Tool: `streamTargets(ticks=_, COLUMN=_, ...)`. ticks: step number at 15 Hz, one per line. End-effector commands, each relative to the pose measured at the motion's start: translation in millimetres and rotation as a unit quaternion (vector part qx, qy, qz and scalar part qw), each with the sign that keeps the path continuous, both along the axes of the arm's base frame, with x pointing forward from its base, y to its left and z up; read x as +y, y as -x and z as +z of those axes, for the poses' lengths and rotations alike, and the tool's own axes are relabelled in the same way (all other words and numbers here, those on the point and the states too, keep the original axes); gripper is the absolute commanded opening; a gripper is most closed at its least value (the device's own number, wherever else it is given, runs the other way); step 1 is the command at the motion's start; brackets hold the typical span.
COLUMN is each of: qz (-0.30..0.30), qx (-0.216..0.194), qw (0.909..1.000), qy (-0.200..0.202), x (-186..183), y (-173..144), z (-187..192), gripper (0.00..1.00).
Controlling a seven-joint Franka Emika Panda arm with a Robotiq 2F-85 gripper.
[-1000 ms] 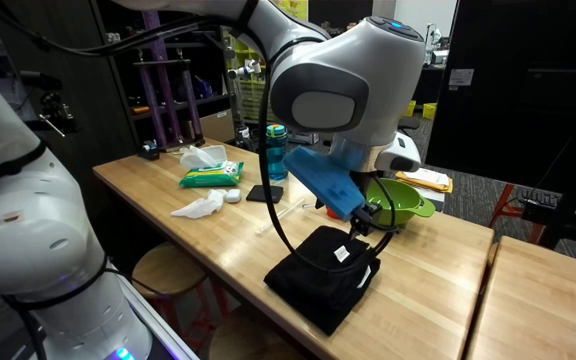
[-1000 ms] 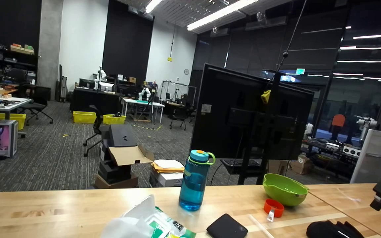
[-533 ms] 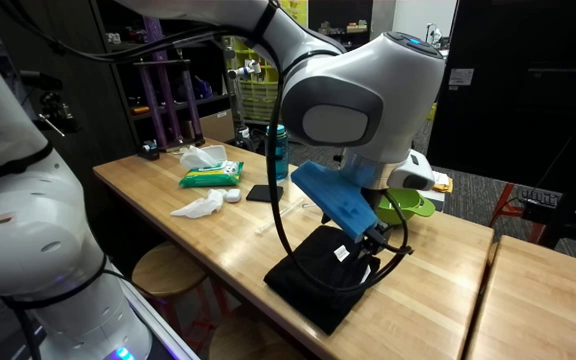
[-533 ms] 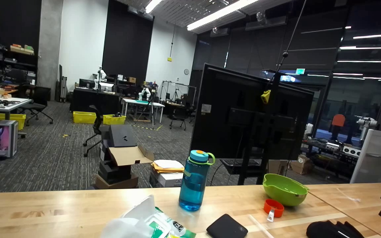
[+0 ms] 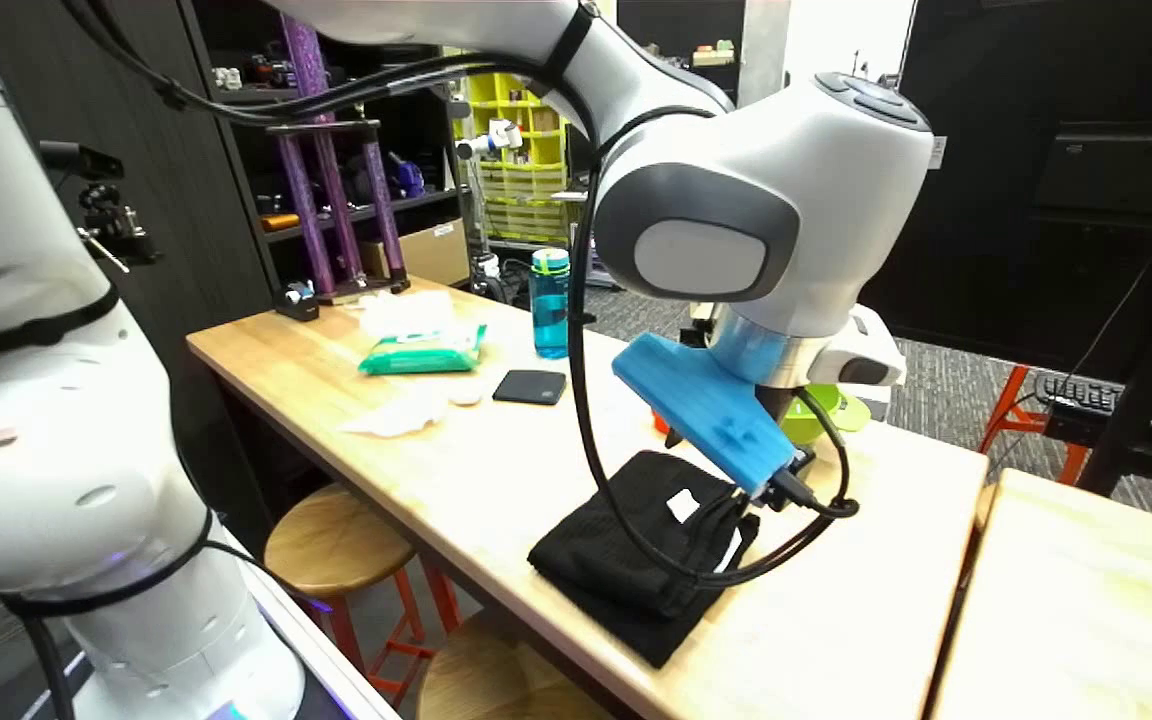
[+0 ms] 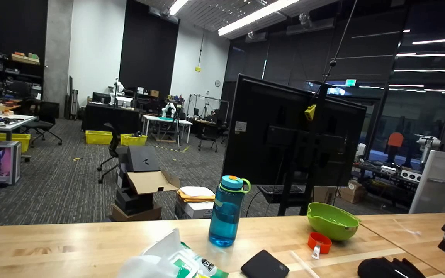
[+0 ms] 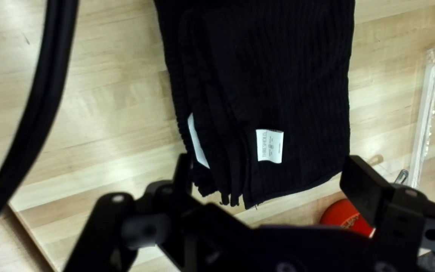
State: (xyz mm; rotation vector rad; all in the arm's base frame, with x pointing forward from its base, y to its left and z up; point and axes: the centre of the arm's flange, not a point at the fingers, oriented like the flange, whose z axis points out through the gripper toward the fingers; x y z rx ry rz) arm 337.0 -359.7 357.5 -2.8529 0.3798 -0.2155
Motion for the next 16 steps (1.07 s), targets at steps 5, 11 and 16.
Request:
streamTargets(ticks=5, qz=0.027, qx=-0.032, qw=0.999, qy=-0.014, x=-16.8, y=-37.1, z=-14.8, gripper=1.0)
streamTargets(ticks=11, qz=0.033, qx=-0.018, qw=0.9991, qy=-0.019, x=-21.2, y=-56.0, z=-41.1, gripper=1.0)
streamTargets(ticks=16, qz=0.039, qx=-0.006, qw=0.9989, qy=-0.025, x=-25.1, y=-65.9, z=-58.2, gripper=1.0)
